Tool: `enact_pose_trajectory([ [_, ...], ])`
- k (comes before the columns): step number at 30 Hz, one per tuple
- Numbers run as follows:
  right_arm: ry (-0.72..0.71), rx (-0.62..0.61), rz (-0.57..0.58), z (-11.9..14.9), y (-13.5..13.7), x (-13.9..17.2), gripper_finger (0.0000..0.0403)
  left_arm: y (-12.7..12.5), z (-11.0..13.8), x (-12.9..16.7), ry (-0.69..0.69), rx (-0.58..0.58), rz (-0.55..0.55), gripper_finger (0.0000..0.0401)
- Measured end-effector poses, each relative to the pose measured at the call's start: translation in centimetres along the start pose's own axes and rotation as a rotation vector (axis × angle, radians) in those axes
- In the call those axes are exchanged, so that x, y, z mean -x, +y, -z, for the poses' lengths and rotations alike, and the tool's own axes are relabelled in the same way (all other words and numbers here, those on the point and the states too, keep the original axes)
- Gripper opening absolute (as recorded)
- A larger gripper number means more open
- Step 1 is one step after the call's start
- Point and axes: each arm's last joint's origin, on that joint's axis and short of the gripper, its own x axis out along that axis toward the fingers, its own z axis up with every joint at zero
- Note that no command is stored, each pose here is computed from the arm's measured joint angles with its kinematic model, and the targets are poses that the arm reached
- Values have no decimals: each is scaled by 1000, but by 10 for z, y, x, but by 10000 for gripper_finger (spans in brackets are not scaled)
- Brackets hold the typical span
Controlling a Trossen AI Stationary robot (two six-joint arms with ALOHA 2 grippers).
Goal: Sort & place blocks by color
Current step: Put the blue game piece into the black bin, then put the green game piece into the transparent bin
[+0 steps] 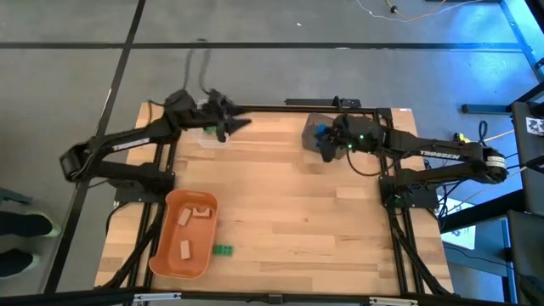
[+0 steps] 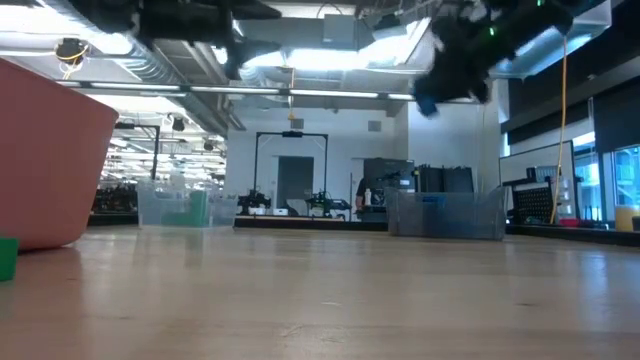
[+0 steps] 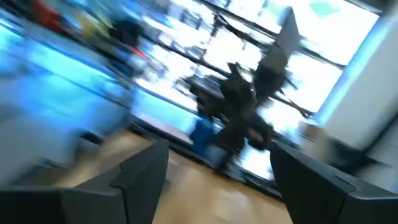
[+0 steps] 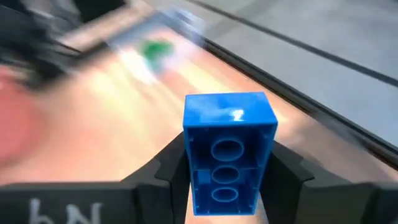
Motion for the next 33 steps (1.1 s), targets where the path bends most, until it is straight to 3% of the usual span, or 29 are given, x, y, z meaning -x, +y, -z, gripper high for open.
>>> enact_pose_trajectory([
  [4,139,-1,182,13,-24,-8,139,-8,-9,17,-47,-96,-159,272],
  [12,280,-160,357,29,-64,-43,139,-12,-11,26,-48,-110,-214,272],
  [16,283,-262,400,33,-73,-57,139,-11,-10,25,-38,-70,-221,272],
  [20,323,-282,379,38,-75,-63,141,-12,-7,24,-18,-57,-220,273],
  [28,312,-317,400,37,-75,-60,291,-14,-6,24,-10,-54,-212,273],
  [33,281,-324,378,31,-73,-50,325,-14,-4,24,12,-46,-211,273],
])
